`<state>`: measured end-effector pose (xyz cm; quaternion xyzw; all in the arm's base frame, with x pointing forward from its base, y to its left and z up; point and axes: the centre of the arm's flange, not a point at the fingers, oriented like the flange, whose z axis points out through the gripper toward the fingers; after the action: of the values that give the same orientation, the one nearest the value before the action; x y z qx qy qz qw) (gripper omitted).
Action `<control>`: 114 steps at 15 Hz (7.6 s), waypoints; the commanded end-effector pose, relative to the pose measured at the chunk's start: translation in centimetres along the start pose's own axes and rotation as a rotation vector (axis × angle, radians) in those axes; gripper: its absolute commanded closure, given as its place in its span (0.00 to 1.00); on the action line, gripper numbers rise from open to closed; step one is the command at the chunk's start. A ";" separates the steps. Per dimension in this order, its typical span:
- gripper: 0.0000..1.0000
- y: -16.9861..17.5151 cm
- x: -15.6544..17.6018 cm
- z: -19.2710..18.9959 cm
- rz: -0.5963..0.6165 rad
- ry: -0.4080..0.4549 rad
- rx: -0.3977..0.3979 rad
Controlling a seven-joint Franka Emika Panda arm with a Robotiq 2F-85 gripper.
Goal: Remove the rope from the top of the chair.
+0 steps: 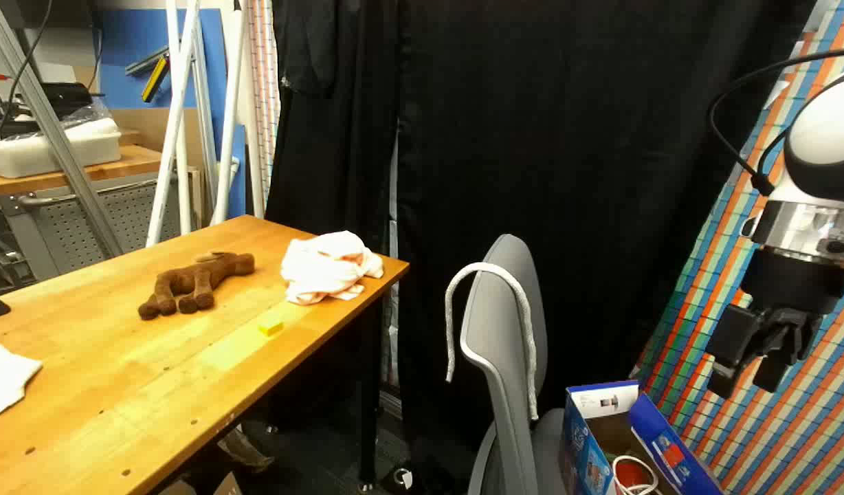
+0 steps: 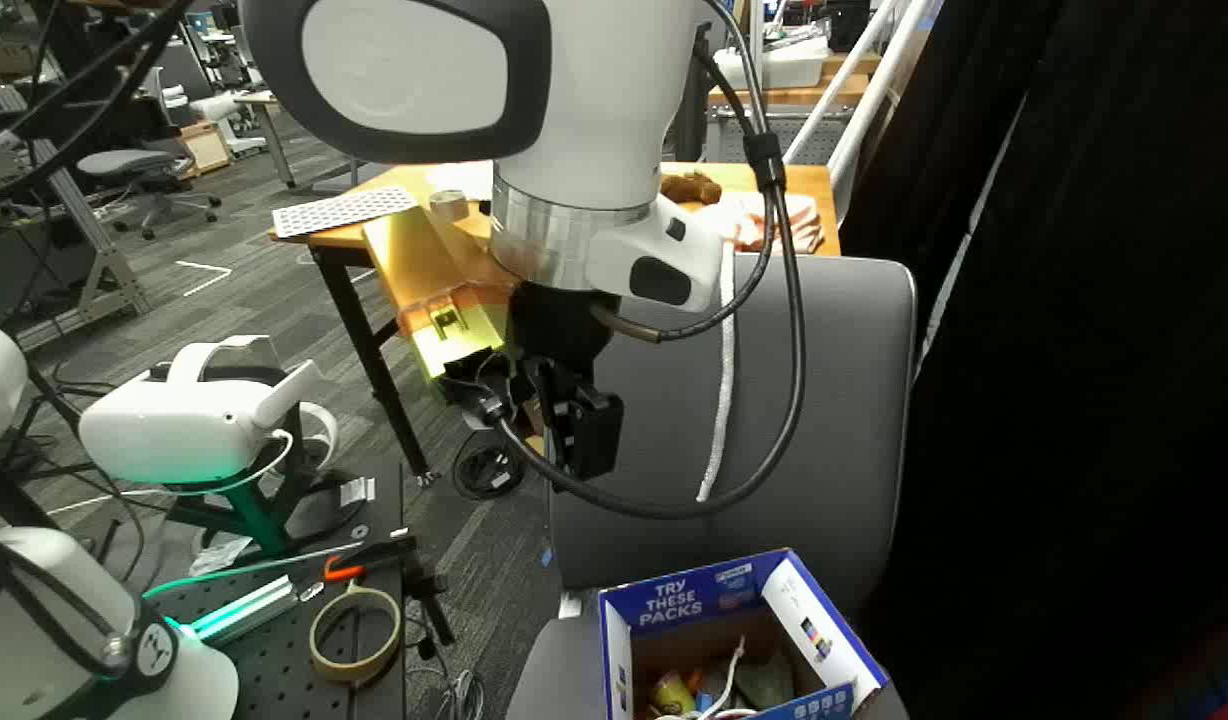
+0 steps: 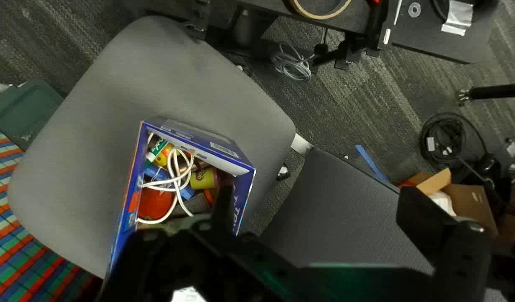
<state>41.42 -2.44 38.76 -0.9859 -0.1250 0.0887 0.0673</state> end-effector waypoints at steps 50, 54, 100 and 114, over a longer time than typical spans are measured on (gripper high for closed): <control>0.83 -15.1 29.3 1.3 -1.257 -0.060 -0.241; 1.00 -14.6 27.7 -0.6 -1.183 -0.114 -0.401; 0.96 7.1 18.2 26.5 0.767 -0.503 -0.081; 0.89 7.1 18.4 26.5 0.793 -0.499 -0.091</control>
<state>55.56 -1.55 8.88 -0.9082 0.2449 0.3361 -0.0474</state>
